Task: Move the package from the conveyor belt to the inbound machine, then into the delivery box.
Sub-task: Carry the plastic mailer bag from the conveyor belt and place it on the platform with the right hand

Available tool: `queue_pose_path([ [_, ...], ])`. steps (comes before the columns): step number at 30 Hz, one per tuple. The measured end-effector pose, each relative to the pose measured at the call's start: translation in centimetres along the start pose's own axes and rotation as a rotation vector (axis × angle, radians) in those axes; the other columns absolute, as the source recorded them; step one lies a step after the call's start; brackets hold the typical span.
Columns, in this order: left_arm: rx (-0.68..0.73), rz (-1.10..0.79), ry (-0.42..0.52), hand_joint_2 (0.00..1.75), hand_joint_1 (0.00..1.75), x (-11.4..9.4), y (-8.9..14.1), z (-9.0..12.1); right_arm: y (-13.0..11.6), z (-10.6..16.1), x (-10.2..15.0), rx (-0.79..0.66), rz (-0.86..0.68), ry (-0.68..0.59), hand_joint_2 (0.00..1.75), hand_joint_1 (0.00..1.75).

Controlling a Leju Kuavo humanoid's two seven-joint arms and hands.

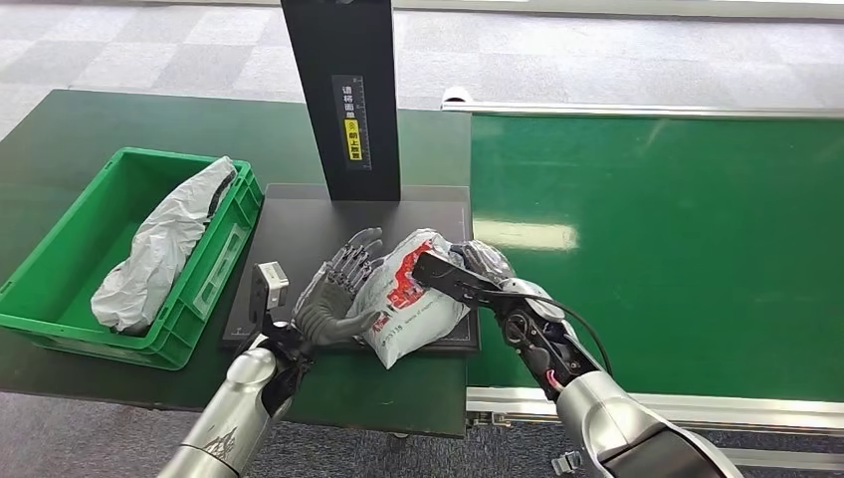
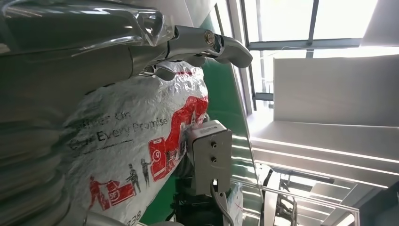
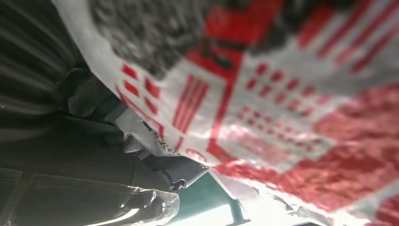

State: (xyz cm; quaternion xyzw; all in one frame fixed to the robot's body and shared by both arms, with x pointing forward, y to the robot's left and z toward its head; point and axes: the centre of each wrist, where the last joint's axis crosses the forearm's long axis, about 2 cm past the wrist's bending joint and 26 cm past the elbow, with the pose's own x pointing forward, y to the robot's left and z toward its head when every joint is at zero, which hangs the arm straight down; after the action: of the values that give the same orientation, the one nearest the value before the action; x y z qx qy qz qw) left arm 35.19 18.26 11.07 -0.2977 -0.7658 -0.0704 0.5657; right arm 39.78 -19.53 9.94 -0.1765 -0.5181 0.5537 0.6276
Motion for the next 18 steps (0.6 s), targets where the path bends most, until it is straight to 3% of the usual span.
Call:
queue_pose_path([
  [4,0.008,-0.003,0.01,1.75,0.0,0.1,0.1,-0.4,-1.0,-0.2,-0.1,0.079,0.032,0.143,1.75,1.75],
  [7,0.015,-0.004,0.017,1.75,0.0,0.0,0.1,-0.6,-1.5,-0.3,-0.1,0.133,0.055,0.174,1.75,1.75],
  [14,0.047,-0.001,0.02,1.75,0.0,-0.4,0.0,0.7,-0.1,0.0,-0.5,0.013,-0.044,-0.076,1.75,1.69],
  [18,0.048,0.003,0.016,1.75,0.0,-0.5,-0.1,1.2,0.6,0.2,-0.6,-0.062,-0.199,-0.176,1.75,0.02],
])
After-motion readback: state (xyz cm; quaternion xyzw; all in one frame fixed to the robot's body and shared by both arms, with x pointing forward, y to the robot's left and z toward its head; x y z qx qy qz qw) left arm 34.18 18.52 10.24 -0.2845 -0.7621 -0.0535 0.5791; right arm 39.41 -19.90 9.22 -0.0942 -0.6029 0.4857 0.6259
